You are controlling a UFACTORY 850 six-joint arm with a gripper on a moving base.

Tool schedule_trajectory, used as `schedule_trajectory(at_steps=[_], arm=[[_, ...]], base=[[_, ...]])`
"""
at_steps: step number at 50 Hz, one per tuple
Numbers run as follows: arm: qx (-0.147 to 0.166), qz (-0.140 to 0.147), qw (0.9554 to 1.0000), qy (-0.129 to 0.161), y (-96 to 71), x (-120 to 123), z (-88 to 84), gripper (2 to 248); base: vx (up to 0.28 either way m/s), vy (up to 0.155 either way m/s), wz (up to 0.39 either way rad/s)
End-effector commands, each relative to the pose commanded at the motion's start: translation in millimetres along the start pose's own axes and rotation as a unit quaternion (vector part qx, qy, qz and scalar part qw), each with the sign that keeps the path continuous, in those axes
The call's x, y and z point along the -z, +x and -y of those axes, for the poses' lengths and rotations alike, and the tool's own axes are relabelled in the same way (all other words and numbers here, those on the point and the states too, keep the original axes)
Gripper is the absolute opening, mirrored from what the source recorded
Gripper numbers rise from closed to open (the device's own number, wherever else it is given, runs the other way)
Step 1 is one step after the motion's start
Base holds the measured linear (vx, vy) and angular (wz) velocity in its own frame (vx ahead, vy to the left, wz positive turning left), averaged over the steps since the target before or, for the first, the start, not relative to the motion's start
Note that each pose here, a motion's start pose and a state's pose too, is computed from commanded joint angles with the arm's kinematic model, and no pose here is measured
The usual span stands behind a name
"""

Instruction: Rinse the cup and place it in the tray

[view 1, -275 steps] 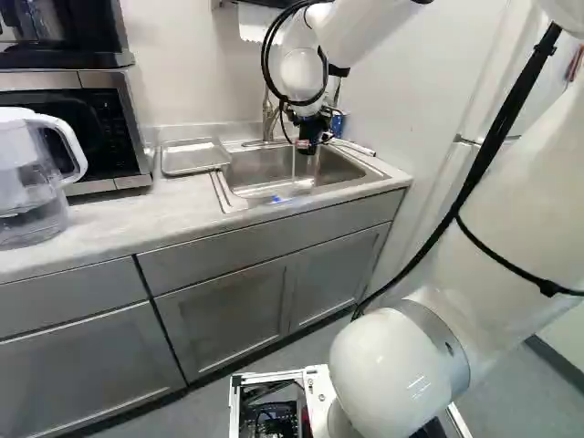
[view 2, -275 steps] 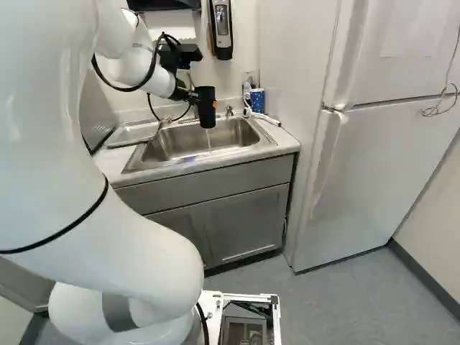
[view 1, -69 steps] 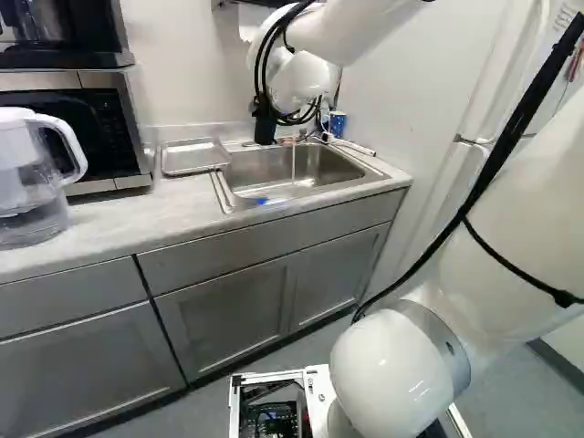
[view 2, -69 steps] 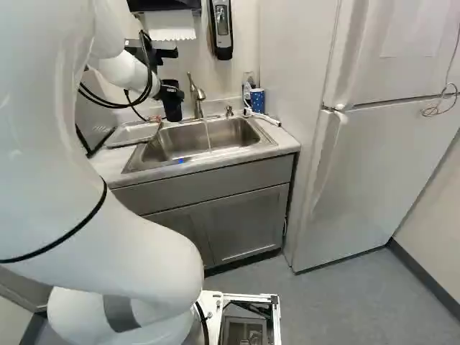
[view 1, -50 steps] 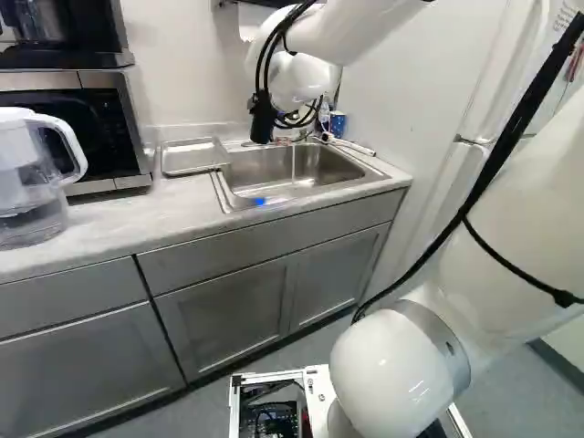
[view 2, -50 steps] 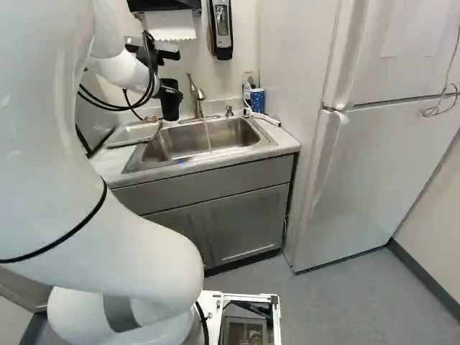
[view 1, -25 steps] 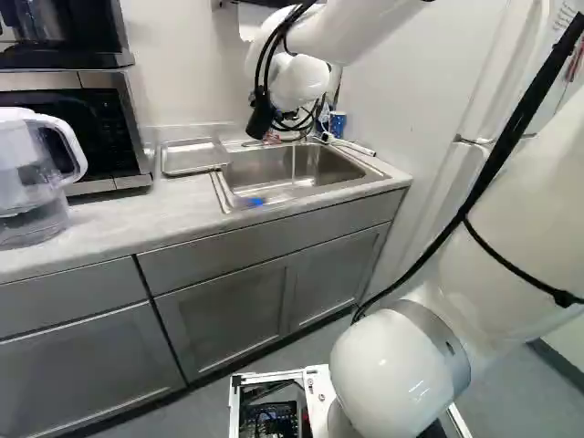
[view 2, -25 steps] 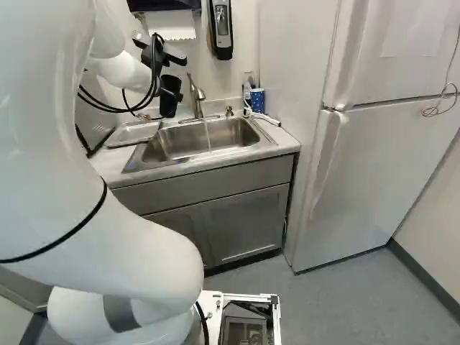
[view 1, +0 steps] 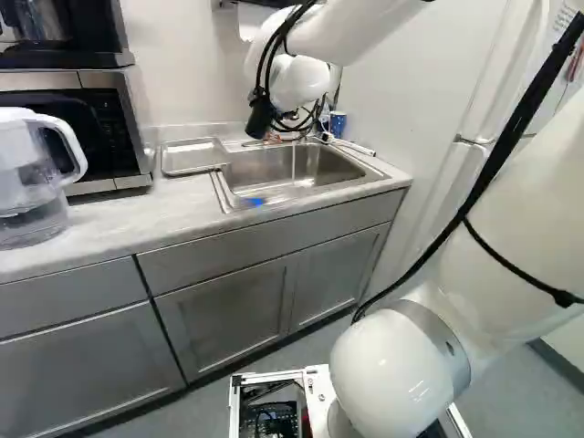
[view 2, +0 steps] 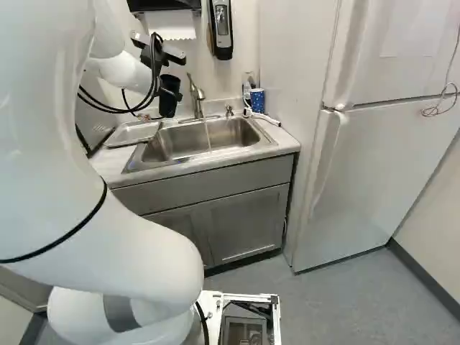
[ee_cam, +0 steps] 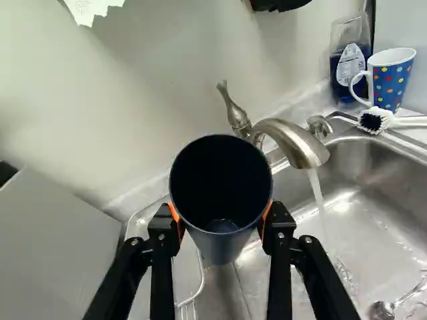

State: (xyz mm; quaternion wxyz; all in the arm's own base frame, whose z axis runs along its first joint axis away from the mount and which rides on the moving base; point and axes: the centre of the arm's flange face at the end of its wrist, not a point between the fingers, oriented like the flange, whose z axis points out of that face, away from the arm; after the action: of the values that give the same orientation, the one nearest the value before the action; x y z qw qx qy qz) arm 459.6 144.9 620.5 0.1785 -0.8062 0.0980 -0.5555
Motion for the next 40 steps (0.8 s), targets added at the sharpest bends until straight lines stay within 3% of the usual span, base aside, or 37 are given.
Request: schedule_trajectory(at_steps=[20, 40], arm=[[0.071, 0.0, 0.9973, 0.02, -0.2, 0.1, 3.6, 124], [0.147, -0.001, 0.9882, 0.041, -1.0, 0.3, 7.4, 124]], base=[[0.0, 0.0, 0.0], [0.0, 0.0, 0.0]])
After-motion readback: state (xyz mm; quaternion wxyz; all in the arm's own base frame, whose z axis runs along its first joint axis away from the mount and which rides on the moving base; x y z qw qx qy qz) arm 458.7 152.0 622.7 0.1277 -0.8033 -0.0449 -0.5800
